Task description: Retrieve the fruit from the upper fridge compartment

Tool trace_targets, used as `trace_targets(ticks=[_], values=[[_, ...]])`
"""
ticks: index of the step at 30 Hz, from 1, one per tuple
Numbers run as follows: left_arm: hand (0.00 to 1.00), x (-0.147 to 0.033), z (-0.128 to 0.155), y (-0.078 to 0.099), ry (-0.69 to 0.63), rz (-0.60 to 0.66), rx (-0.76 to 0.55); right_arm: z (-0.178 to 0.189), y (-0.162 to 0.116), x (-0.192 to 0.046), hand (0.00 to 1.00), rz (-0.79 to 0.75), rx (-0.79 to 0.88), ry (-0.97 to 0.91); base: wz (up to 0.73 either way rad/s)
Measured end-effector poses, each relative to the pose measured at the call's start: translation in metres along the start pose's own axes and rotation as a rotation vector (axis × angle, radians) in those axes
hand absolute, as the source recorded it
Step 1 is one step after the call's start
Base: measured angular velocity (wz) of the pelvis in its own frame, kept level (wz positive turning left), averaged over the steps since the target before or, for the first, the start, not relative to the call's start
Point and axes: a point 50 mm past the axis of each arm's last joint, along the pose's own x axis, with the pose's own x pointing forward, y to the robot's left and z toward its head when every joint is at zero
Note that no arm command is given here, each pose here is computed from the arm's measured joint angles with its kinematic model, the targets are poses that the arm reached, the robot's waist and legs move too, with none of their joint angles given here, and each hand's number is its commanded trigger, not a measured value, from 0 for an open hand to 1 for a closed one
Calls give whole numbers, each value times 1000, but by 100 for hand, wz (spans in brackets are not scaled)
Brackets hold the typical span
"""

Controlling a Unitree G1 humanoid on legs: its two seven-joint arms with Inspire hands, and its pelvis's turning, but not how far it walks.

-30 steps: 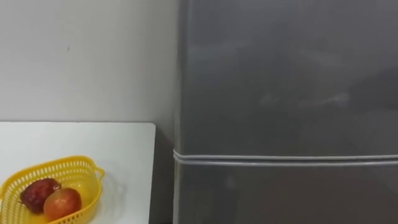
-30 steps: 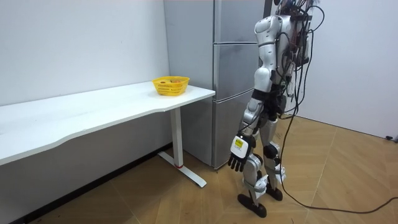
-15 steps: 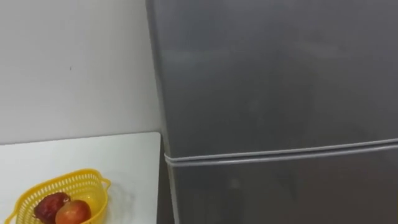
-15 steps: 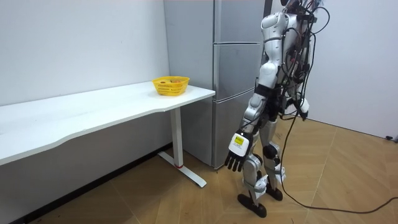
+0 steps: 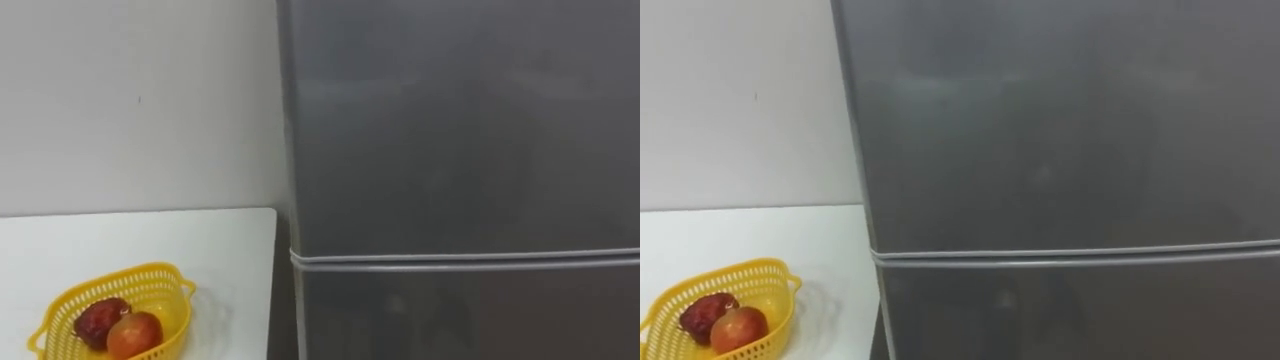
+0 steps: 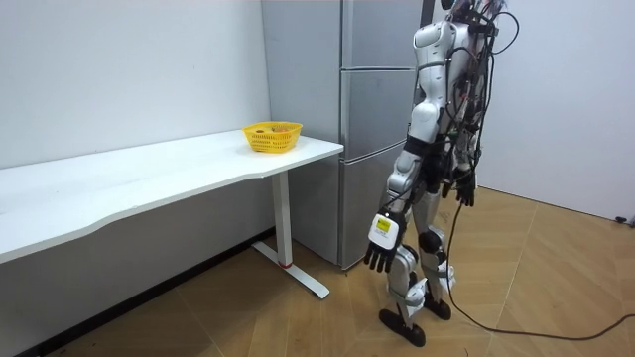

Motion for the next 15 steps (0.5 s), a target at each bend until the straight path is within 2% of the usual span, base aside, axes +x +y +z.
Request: trace_targets(ticks=[7,15], values=[[0,2,10,-8,-4,-22,54,12,14,-1,0,75,-68,-17,-3],[0,1,6,-8,38,-20,84,1,13,-1,0,115,-133,53,2]])
